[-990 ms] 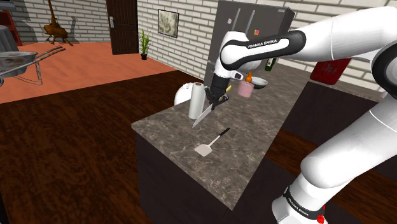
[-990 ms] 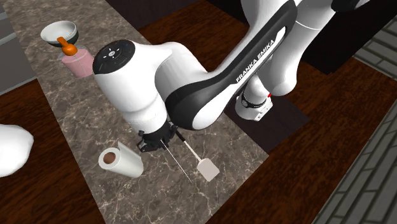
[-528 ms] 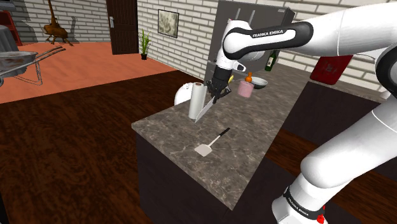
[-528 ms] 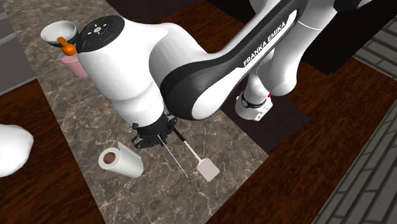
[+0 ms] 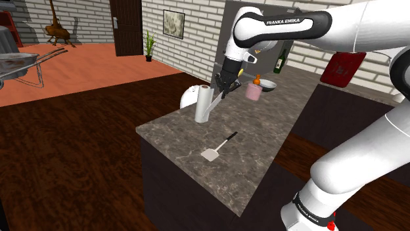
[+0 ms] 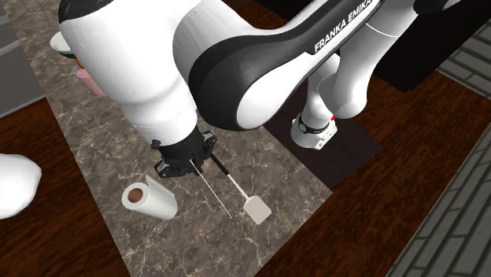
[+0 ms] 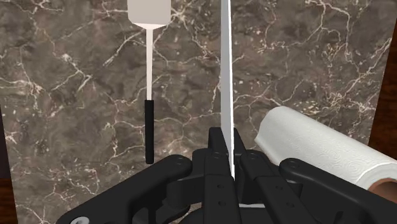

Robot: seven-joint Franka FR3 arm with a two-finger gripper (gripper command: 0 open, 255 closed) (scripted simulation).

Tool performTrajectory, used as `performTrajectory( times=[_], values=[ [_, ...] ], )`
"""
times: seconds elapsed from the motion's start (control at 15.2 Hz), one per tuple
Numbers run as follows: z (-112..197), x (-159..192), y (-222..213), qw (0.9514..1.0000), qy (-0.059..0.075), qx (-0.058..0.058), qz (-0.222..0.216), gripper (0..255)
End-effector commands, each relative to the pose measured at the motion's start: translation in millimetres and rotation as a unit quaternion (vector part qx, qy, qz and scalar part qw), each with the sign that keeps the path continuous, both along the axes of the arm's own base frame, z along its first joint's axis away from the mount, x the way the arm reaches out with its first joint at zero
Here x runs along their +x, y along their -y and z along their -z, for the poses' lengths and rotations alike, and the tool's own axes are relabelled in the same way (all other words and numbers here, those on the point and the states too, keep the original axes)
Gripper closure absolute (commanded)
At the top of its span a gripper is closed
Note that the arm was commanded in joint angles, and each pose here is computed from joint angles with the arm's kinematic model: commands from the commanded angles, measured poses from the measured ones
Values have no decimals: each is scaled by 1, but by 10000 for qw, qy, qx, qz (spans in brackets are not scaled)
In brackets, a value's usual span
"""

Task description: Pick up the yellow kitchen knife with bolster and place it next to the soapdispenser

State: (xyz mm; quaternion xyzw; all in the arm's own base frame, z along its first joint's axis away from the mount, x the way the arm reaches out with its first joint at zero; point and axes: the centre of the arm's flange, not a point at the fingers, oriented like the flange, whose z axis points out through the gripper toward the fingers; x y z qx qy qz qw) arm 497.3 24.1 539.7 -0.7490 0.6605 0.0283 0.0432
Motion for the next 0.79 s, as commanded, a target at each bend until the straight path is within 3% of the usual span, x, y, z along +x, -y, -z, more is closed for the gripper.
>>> performTrajectory(
  times=[0.0,0.73],
  values=[
    [-10,-1,1,10000,-3,0,0,255],
    [-64,-1,1,10000,-3,0,0,255]
  ],
)
